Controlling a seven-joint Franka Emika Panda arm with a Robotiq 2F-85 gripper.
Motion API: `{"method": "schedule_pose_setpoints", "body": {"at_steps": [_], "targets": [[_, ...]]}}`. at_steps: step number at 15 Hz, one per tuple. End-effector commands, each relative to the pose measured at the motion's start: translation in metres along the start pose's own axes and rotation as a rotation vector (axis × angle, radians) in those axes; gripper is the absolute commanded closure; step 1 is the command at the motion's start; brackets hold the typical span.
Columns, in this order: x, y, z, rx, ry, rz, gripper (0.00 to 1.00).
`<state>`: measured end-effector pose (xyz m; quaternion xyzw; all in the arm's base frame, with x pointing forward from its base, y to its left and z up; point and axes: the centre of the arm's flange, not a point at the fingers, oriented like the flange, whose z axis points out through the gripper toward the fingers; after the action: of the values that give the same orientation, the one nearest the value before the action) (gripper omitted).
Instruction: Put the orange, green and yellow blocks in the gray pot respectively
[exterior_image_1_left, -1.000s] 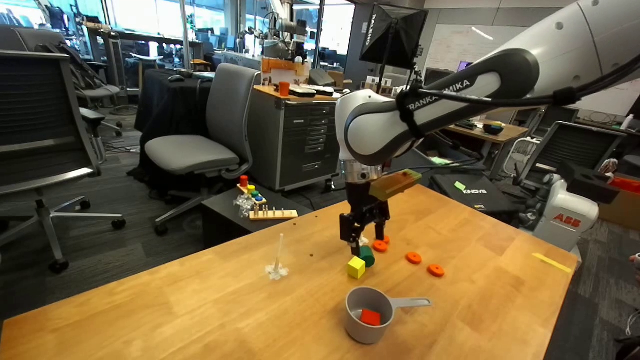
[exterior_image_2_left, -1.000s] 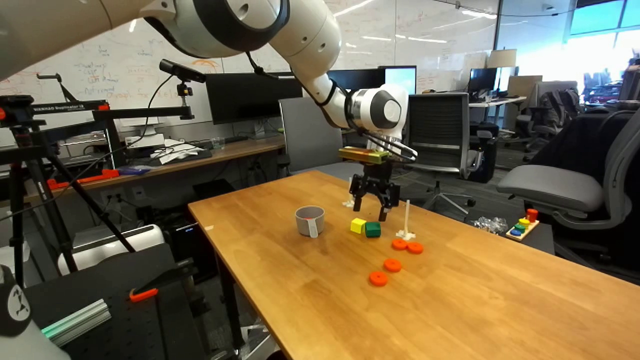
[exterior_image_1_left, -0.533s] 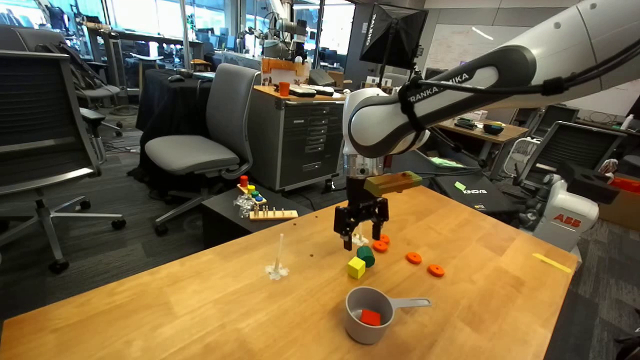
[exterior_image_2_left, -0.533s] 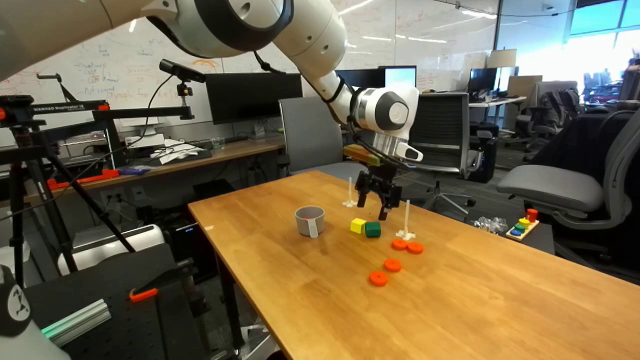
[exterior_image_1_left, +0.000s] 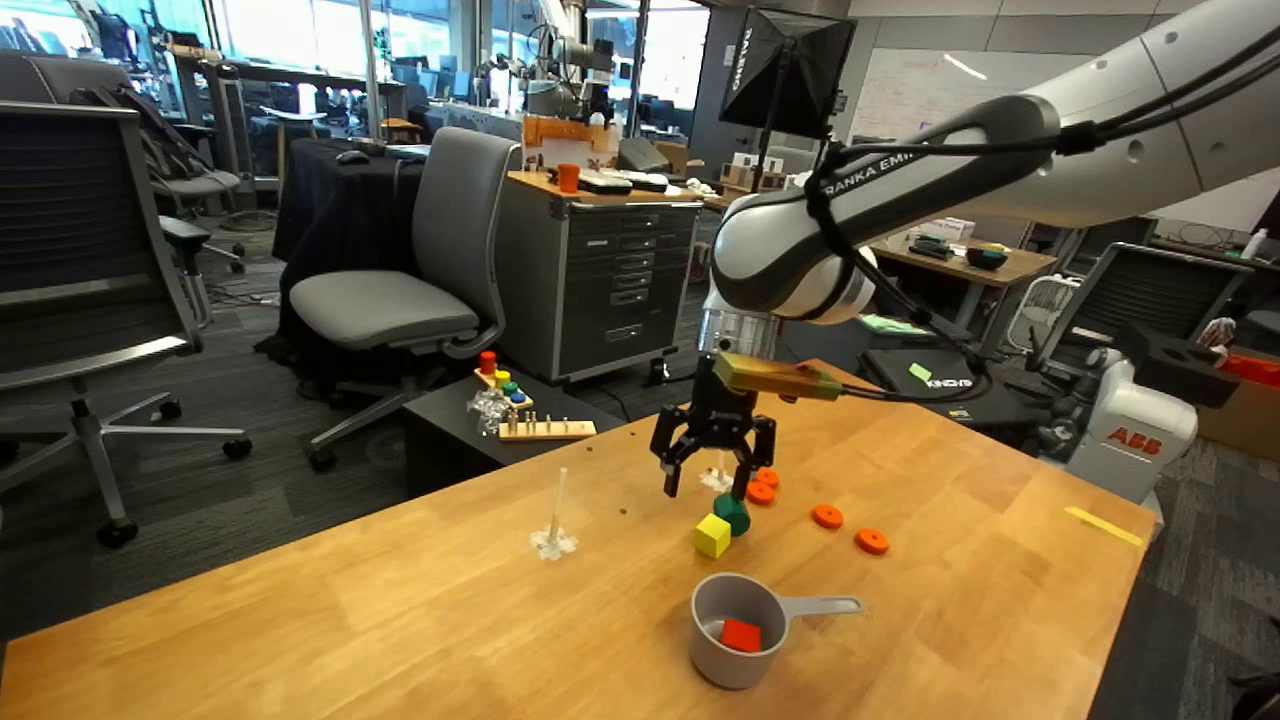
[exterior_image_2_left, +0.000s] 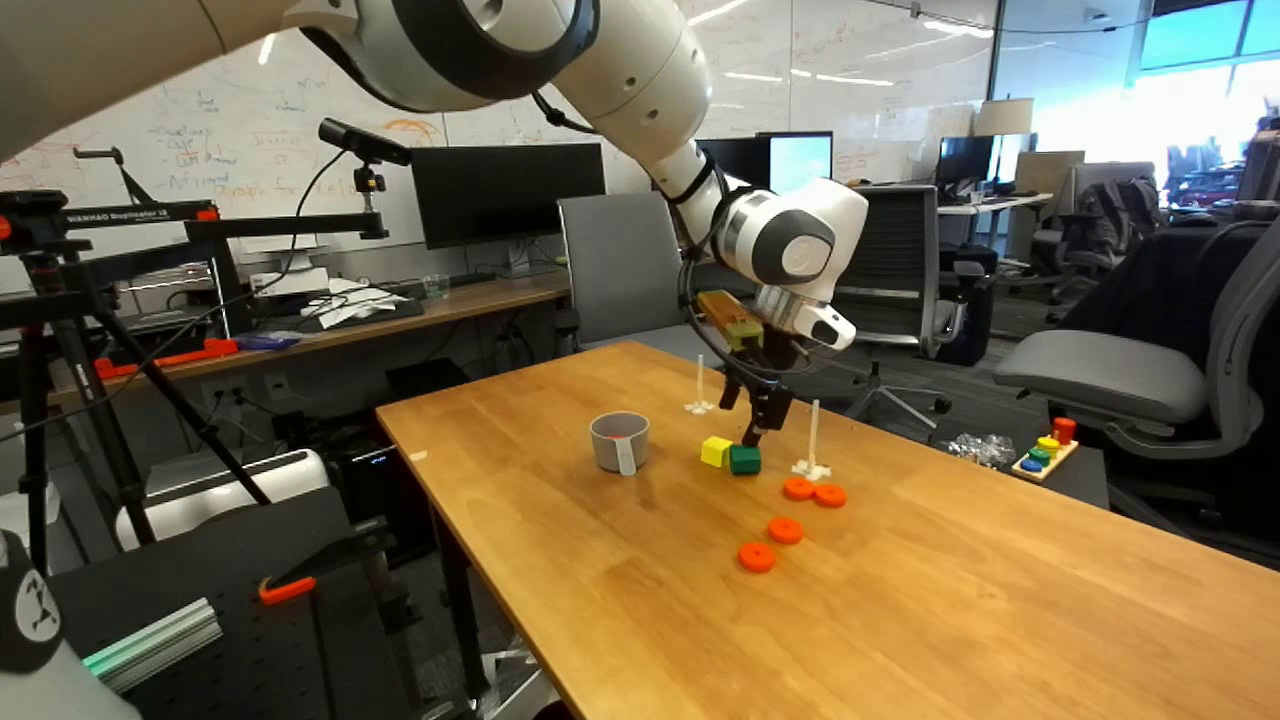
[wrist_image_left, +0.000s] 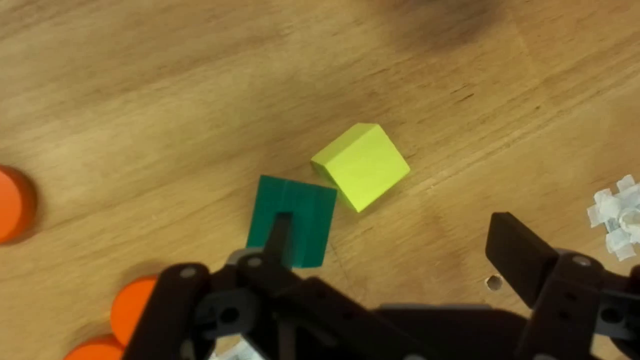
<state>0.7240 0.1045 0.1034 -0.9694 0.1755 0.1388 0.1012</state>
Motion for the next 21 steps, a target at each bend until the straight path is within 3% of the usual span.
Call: {"method": "schedule_pose_setpoints", "body": {"at_steps": [1, 11, 21], "targets": [[-0.031, 0.012, -0.004, 0.037, -0.007, 0.12, 0.0], [-0.063, 0.024, -0.01, 0.012, -0.025, 0.227, 0.0], [-0.035, 0.041, -0.011, -0.039, 0.002, 0.188, 0.0]]}}
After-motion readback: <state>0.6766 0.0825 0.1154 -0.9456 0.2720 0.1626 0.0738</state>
